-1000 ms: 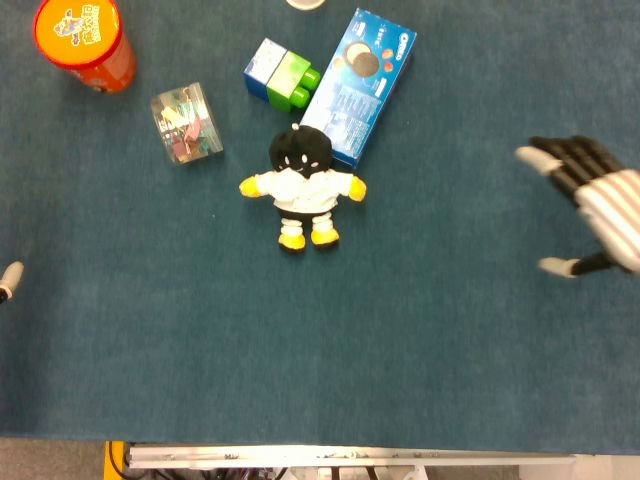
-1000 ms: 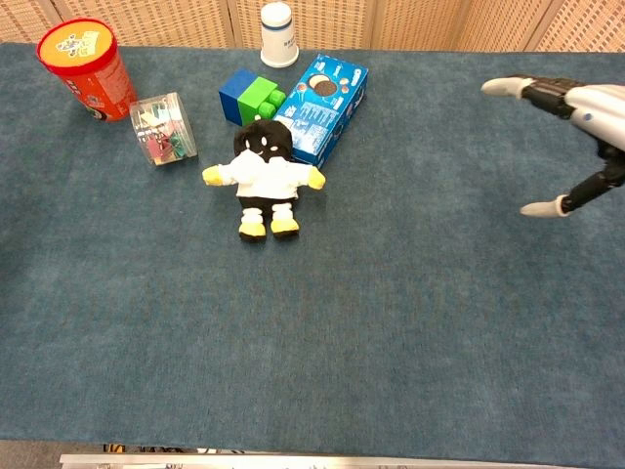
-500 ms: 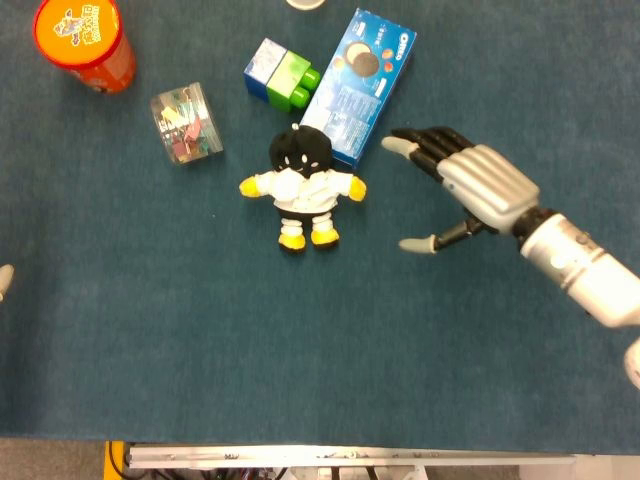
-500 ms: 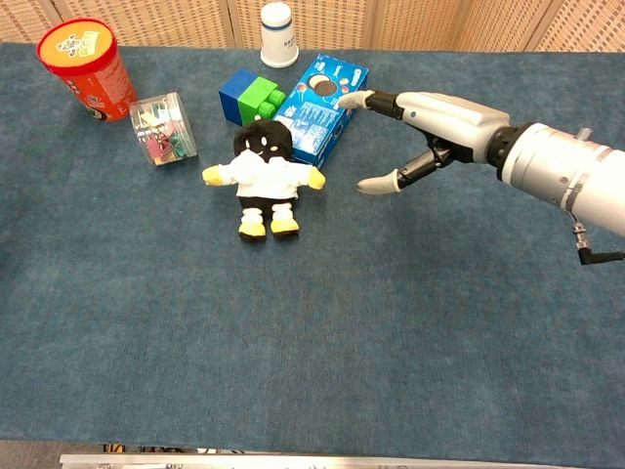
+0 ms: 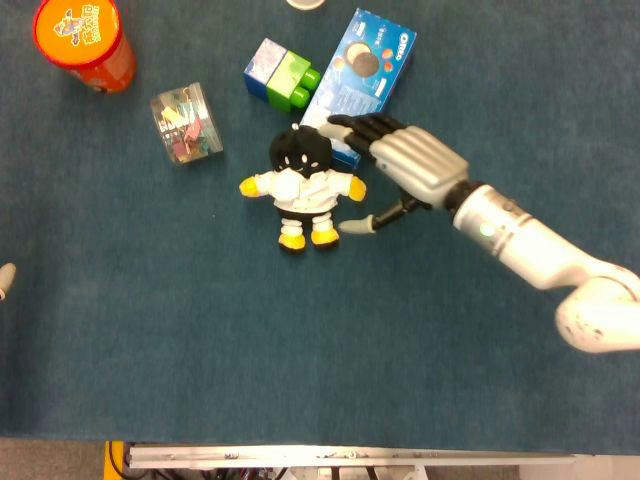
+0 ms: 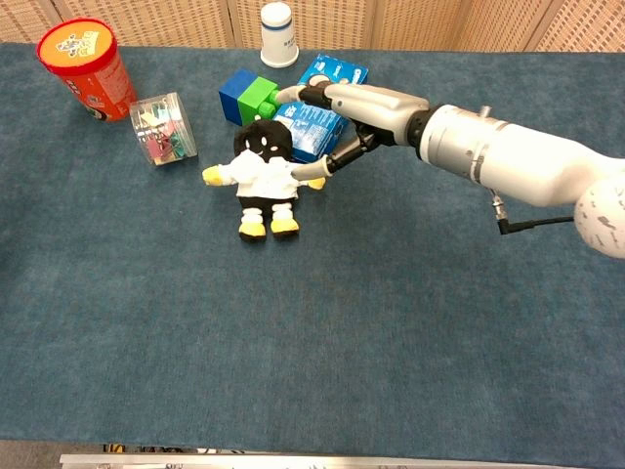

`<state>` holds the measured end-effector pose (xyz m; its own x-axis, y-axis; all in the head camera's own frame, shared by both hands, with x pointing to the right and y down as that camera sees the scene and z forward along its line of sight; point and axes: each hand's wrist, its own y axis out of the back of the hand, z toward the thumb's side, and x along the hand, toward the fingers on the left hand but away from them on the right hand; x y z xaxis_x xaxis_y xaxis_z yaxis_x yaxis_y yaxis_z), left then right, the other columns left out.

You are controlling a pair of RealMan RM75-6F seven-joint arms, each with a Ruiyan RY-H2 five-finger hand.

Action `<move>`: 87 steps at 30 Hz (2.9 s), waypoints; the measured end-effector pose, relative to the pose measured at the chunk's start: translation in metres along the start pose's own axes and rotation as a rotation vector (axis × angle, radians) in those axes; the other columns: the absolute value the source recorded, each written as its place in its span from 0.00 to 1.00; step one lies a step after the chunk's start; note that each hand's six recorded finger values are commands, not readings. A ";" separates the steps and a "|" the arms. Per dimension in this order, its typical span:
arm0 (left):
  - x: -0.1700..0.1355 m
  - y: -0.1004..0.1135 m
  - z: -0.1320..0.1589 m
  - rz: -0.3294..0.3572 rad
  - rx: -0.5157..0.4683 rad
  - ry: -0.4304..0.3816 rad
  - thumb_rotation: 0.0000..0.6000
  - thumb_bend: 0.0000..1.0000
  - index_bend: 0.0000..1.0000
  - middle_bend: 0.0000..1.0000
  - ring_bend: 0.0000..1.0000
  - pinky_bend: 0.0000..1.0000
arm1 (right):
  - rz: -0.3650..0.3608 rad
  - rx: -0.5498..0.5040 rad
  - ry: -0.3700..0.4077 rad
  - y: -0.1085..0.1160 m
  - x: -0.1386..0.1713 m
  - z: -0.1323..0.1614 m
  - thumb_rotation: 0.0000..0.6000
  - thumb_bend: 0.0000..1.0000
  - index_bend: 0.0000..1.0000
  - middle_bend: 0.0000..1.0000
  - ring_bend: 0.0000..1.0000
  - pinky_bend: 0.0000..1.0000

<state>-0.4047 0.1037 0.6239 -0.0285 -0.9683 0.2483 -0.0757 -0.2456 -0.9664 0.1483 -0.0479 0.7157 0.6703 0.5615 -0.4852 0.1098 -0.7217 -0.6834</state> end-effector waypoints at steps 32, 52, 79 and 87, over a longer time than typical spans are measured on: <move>-0.006 0.003 -0.011 0.004 0.000 0.036 1.00 0.22 0.10 0.17 0.13 0.07 | 0.073 0.035 -0.021 -0.032 -0.086 0.012 0.46 0.00 0.00 0.00 0.00 0.00; -0.008 0.002 -0.019 0.004 -0.001 0.053 1.00 0.22 0.10 0.17 0.13 0.07 | 0.054 0.021 -0.005 -0.029 -0.090 0.017 0.46 0.00 0.00 0.00 0.00 0.00; -0.010 0.003 -0.022 0.007 0.001 0.061 1.00 0.22 0.10 0.17 0.13 0.07 | 0.056 -0.005 0.012 -0.032 -0.082 0.017 0.46 0.00 0.00 0.00 0.00 0.00; -0.012 0.003 -0.025 0.006 0.000 0.072 1.00 0.22 0.10 0.17 0.13 0.07 | 0.069 0.009 0.014 -0.040 -0.079 0.015 0.46 0.00 0.00 0.00 0.00 0.00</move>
<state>-0.4291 0.1153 0.6196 -0.1006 -0.9638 0.2467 -0.0750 -0.2399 -0.9679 0.0802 -0.0573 0.7733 0.6865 0.5047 -0.5235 0.0567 -0.7549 -0.6534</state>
